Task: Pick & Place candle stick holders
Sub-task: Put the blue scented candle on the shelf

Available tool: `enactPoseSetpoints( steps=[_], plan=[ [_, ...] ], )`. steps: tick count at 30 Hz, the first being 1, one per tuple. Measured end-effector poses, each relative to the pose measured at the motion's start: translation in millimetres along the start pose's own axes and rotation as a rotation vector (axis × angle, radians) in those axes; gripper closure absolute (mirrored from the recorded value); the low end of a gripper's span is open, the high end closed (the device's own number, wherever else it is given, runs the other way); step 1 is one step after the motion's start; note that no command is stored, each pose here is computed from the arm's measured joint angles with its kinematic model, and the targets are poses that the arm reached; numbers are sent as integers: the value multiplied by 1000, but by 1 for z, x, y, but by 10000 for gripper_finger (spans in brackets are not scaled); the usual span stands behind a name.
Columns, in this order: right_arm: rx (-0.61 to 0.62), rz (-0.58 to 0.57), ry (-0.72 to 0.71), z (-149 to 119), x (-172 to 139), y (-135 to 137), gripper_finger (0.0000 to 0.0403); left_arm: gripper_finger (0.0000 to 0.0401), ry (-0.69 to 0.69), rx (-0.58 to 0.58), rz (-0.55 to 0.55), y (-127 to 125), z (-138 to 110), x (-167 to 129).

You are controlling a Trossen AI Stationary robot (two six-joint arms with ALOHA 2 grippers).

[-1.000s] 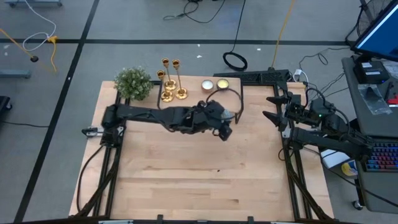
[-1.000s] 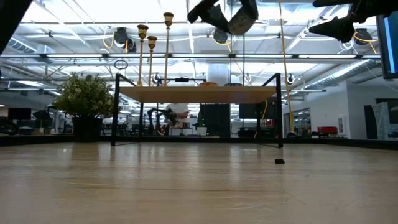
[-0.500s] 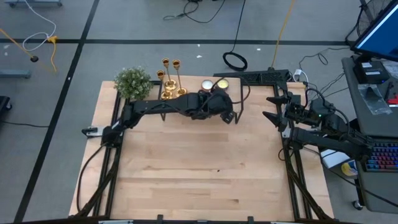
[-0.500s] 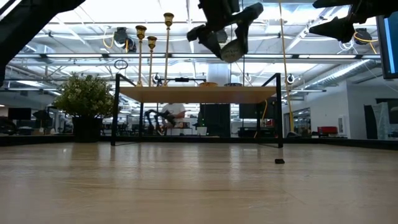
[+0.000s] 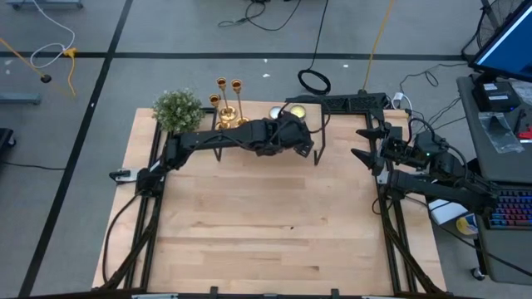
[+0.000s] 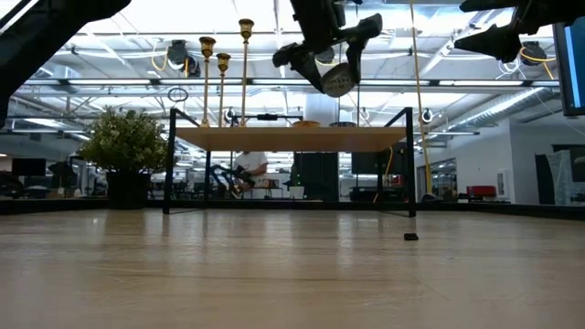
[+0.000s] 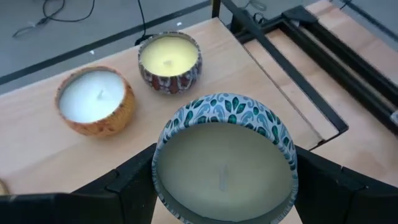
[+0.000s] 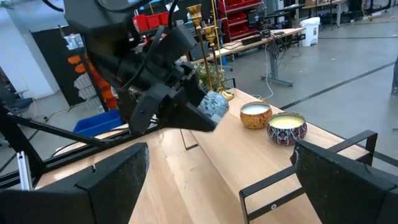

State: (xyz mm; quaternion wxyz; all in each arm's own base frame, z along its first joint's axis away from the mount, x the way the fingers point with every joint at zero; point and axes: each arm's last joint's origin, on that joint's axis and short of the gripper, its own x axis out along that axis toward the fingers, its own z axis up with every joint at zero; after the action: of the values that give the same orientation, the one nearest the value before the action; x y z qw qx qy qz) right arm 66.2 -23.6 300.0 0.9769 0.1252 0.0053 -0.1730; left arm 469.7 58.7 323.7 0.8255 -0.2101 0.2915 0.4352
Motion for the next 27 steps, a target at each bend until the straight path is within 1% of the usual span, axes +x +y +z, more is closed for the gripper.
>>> enactPoseSetpoints(
  steps=[5, 8, 16, 27],
  plan=[
    [0, 0, -1, 0, 0, 0, 22, 111, 6, -16, -13, -11, -12, 16],
    [1, 0, 0, 0, 0, 0, 22, 111, 25, -37, 2, -14, -19, 24],
    [3, 3, 1, 0, 0, 0, 23, 111, 14, -99, 53, -3, -12, 33],
    [0, 4, 1, 0, 0, 0, 23, 110, 30, -123, 60, 5, -5, 40]
  ],
)
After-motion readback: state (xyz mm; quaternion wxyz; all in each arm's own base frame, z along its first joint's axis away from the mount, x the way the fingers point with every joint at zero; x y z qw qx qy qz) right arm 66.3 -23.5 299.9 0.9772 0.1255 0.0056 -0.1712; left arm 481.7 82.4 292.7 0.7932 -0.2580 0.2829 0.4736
